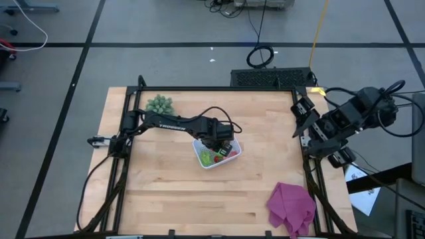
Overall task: Pick and placing Produce into tupperware
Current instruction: Put the strawberry into the white bin, then return to Home Position
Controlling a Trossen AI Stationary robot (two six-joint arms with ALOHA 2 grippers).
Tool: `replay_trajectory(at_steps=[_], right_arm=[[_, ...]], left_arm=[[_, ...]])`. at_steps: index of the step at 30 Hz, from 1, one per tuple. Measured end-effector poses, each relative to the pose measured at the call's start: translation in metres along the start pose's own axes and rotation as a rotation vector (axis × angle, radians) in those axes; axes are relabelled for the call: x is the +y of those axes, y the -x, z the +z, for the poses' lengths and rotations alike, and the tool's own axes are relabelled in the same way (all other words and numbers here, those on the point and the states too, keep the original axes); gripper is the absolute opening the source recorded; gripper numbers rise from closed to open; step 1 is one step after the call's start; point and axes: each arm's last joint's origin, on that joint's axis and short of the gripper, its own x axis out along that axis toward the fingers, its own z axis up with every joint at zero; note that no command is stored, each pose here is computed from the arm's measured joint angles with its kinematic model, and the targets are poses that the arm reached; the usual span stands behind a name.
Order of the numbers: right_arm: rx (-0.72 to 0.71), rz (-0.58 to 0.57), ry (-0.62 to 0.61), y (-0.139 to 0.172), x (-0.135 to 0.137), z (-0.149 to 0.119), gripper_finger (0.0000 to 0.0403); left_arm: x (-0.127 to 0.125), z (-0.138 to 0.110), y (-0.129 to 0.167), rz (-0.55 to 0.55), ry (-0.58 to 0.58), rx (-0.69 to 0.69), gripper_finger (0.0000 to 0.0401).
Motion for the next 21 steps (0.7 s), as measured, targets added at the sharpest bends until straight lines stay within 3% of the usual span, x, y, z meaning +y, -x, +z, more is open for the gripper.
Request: replay_trajectory(at_steps=[4,15,21], right_arm=[[0.003,0.000,-0.001,-0.0010,-0.0002,-0.0009,0.0180],[0.003,0.000,-0.001,-0.0009,-0.0002,-0.0008,0.0180],[0.003,0.000,-0.001,-0.0009,-0.0002,-0.0008,0.0180]], left_arm=[[0.0000,0.0002,0.0000,0.002,-0.002,-0.004,0.0100],[-0.0007,0.0007,0.0000,-0.004,-0.003,-0.011,0.0183],[-0.0027,0.0023,0.0028,-0.016,-0.003,-0.019,0.0203]])
